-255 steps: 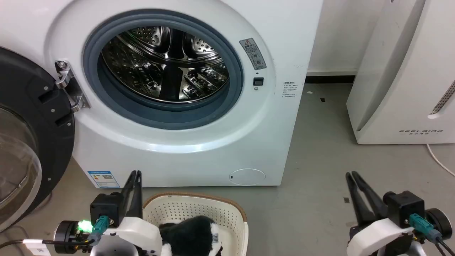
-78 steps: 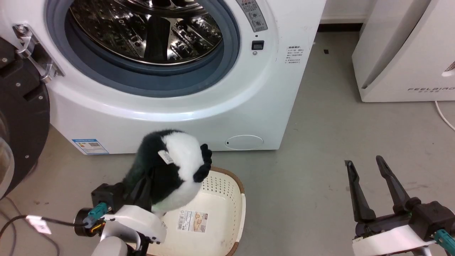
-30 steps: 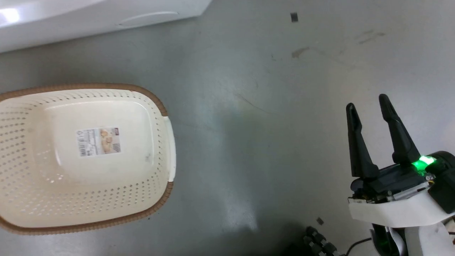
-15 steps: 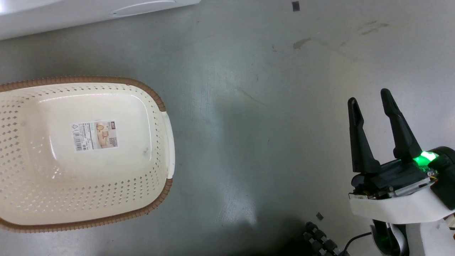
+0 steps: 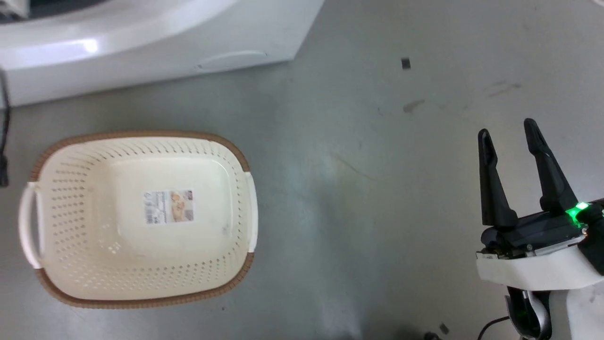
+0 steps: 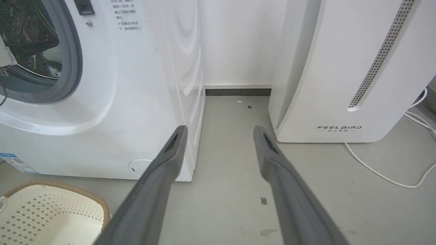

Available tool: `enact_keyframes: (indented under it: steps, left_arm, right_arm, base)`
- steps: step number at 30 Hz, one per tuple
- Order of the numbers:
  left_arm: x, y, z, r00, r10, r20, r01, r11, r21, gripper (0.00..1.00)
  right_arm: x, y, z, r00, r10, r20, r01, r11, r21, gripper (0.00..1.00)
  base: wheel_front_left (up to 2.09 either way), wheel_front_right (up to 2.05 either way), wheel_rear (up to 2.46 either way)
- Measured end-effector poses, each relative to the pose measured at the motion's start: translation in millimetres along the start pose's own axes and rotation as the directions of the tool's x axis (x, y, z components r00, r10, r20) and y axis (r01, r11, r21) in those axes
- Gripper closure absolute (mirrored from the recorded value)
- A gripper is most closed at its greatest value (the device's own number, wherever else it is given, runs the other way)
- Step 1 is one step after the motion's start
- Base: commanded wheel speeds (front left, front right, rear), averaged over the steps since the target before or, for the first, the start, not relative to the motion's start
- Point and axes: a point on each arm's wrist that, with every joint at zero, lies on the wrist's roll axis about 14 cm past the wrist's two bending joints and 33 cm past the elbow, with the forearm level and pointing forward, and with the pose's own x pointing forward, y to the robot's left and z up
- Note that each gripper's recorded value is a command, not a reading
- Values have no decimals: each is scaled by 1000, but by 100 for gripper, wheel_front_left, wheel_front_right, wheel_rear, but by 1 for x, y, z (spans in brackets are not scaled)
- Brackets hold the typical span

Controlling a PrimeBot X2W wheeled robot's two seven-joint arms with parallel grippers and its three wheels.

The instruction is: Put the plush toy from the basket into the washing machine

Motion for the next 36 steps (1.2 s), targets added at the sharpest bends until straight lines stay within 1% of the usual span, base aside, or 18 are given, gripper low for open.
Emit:
enact_keyframes:
  steps: [3, 8, 13, 17, 23, 26, 28, 30, 36]
  left_arm:
    - [-22, -4, 19, 1000, -1, 27, 2, 999, -34, 0]
    - [-66, -14, 77, 985, -1, 174, 15, 996, -84, 0]
    - [-128, -21, 100, 968, 30, 249, 2, 992, -129, 0]
    - [-177, -20, 117, 949, 77, 307, -35, 989, -142, 0]
    - [-245, -19, 116, 929, 167, 329, -100, 973, -210, 0]
    - [-273, -19, 107, 925, 209, 316, -143, 965, -222, 0]
    - [-289, -22, 100, 927, 224, 301, -165, 964, -208, 0]
    - [-303, -24, 91, 926, 253, 279, -188, 953, -237, 0]
    - [-329, -39, 66, 945, 248, 214, -208, 959, -192, 0]
  right_arm:
    - [-3, 3, 18, 999, 9, 43, -8, 1000, -5, 0]
    - [-14, 7, 45, 994, 20, 107, -19, 1000, -8, 0]
    - [-28, 15, 64, 988, 43, 149, -42, 999, -8, 0]
    - [-38, 22, 77, 981, 62, 182, -64, 998, 3, 0]
    - [-50, 33, 94, 969, 94, 227, -99, 995, 10, 0]
    - [-56, 37, 100, 965, 104, 242, -111, 994, 13, 0]
    - [-60, 39, 101, 963, 110, 247, -118, 993, 15, 0]
    - [-64, 41, 102, 962, 115, 249, -123, 992, 17, 0]
    - [-70, 48, 104, 958, 134, 255, -146, 989, 28, 0]
  base:
    - [0, 0, 0]
    - [0, 0, 0]
    - [0, 0, 0]
    - [0, 0, 0]
    - [0, 0, 0]
    - [0, 0, 0]
    - [0, 0, 0]
    - [0, 0, 0]
    - [0, 0, 0]
